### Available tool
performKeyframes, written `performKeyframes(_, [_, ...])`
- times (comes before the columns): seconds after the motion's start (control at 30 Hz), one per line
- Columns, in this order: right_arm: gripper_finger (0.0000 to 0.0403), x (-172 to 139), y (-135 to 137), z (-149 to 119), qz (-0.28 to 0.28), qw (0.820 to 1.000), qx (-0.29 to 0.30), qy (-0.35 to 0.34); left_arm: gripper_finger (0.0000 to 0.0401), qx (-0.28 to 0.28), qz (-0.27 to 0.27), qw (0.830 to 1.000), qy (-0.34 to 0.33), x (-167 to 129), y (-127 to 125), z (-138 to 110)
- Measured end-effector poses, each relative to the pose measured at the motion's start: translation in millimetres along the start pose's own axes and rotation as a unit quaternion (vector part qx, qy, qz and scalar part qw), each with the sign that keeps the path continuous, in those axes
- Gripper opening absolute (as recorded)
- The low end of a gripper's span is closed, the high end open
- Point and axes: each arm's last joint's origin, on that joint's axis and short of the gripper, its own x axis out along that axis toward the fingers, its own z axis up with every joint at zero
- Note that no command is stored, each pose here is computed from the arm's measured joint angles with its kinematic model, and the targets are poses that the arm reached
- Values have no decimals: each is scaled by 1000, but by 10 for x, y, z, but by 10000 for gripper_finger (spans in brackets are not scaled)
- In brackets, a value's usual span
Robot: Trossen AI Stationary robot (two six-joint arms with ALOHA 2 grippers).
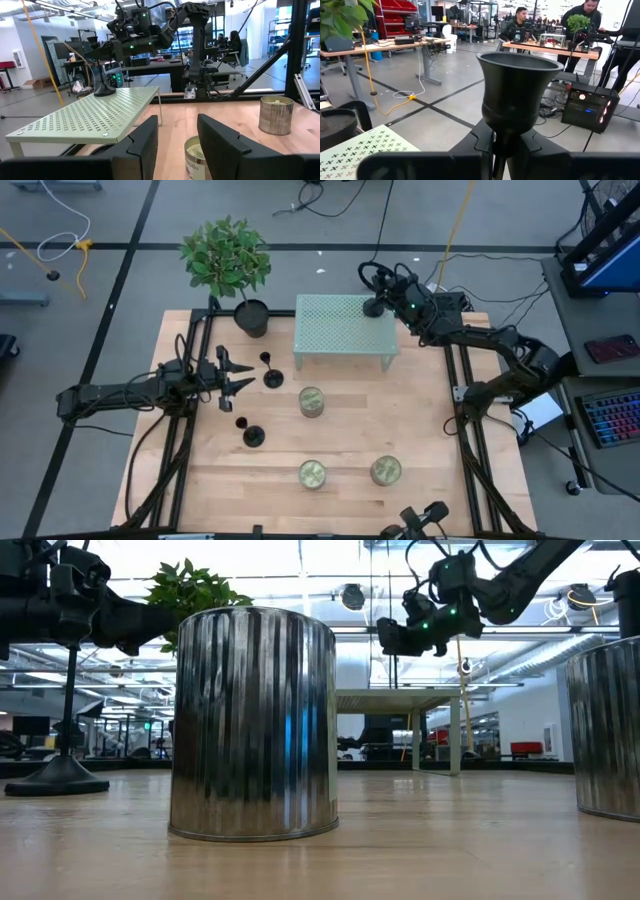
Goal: Pick & Place candle stick holders
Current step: Put the bottom right black candle holder on the shelf
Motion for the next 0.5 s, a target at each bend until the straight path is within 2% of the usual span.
performKeyframes(0.2, [44,-1,4,0,0,1000,-7,0,145,-3,-2,1000,16,-1,-3,-32])
performKeyframes(0.37, [79,1,4,4,-1,1000,21,-3,145,-13,-2,1000,20,0,-4,-38])
performKeyframes(0.5, [109,1,2,4,-2,1000,19,-3,145,-27,-2,999,20,-1,-4,-39])
